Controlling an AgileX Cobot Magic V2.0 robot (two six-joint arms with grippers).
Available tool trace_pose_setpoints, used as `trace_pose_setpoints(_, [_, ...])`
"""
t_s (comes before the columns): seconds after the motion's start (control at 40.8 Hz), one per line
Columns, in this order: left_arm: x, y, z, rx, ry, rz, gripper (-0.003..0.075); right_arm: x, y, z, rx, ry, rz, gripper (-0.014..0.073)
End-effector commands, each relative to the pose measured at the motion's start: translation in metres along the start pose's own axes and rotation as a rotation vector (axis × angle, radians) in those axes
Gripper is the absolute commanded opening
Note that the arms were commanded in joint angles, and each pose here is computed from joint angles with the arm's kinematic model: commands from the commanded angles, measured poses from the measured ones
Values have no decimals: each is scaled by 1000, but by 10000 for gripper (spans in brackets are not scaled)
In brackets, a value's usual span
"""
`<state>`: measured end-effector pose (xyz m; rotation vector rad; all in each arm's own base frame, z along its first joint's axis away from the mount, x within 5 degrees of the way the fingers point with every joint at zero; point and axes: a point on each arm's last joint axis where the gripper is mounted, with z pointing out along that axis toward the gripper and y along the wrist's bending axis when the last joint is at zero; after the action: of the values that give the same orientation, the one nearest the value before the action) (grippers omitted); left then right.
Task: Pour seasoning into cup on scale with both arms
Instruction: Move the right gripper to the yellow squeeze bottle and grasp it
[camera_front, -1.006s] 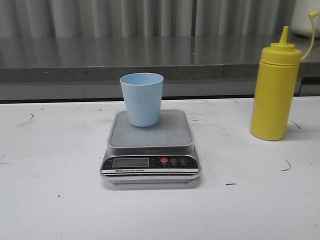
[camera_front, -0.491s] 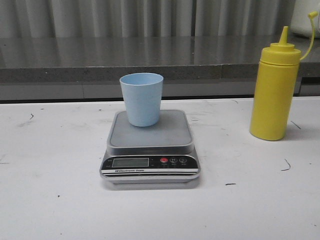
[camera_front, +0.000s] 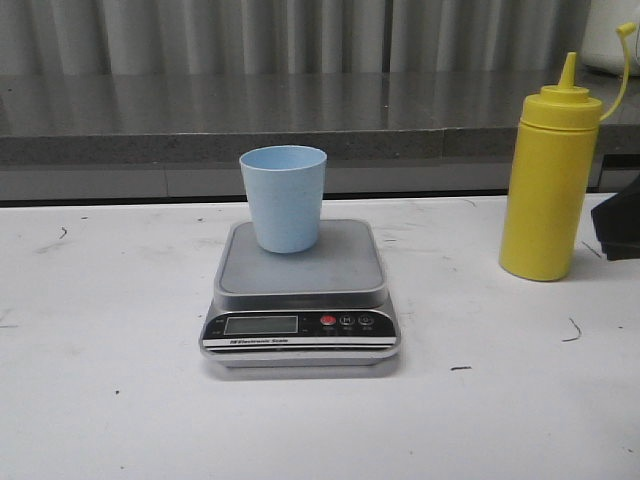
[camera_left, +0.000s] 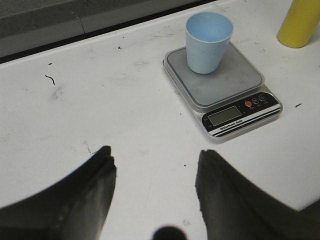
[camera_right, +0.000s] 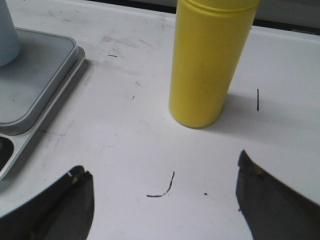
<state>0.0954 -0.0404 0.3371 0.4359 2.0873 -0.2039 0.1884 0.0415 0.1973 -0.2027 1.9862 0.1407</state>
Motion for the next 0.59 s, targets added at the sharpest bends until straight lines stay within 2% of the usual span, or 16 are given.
trace_pose_setpoints(0.0, [-13,-1,-5,16,-89,-6,365,-12,0,10,5,-188,0,601])
trace_pose_setpoints(0.196, [-13,-1,-5,16,-89,-6,365,1,-1,39,12,-243,-2,601])
trace_pose_setpoints(0.368, [-13,-1,-5,16,-89,-6,365,8,-9,55,91,-346,42,601])
trace_pose_setpoints(0.564, [-13,-1,-5,16,-89,-6,365,15,-12,70,124,-367,47,601])
